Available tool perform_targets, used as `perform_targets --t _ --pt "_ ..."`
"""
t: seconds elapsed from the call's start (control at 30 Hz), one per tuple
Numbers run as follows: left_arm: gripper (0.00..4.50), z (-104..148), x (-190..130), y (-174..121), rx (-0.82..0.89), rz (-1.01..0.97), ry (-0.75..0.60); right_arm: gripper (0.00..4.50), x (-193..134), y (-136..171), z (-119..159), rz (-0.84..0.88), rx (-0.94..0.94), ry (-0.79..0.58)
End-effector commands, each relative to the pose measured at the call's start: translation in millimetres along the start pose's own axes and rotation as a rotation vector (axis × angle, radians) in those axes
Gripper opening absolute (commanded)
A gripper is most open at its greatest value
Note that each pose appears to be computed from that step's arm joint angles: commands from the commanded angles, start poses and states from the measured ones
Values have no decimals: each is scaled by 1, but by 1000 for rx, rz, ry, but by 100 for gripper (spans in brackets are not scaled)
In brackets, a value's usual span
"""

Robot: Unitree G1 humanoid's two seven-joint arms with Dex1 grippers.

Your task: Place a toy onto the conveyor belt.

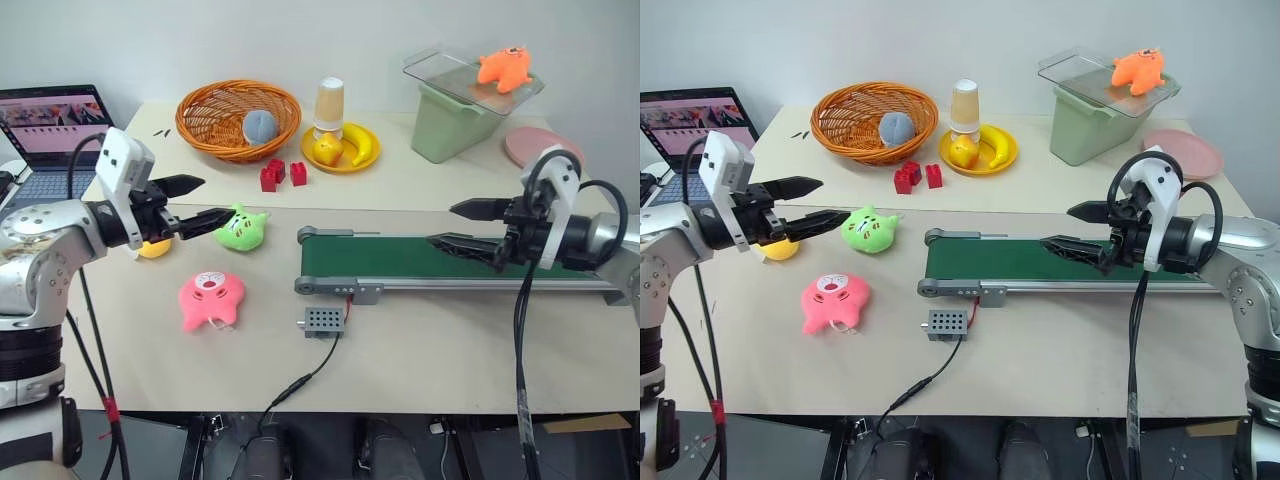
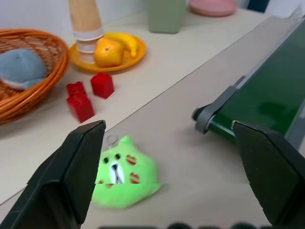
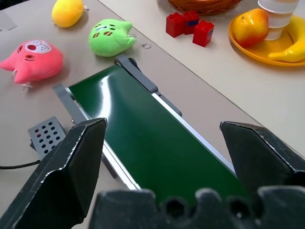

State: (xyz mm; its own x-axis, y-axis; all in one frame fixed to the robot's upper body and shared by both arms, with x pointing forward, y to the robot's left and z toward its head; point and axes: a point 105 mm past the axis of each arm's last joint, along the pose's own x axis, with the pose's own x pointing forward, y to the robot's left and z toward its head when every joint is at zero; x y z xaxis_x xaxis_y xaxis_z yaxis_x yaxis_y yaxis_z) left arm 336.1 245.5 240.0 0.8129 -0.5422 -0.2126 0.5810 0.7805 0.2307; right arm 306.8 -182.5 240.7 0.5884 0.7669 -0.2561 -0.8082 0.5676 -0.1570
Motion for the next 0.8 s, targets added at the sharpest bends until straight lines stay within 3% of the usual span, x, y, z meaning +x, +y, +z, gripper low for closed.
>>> perform_targets --t 0.03,0.17,0.37,0.8 --pt "449 -11 -21 35 -1 204 71 450 0 1 13 16 -52 -35" --pt "449 -38 -29 60 -107 376 157 450 4 5 15 41 -52 -39" --pt "449 -58 -16 67 -203 458 188 450 11 17 23 104 -48 -64" --pt "449 -50 -1 113 -517 788 141 450 17 30 27 138 -43 -84"
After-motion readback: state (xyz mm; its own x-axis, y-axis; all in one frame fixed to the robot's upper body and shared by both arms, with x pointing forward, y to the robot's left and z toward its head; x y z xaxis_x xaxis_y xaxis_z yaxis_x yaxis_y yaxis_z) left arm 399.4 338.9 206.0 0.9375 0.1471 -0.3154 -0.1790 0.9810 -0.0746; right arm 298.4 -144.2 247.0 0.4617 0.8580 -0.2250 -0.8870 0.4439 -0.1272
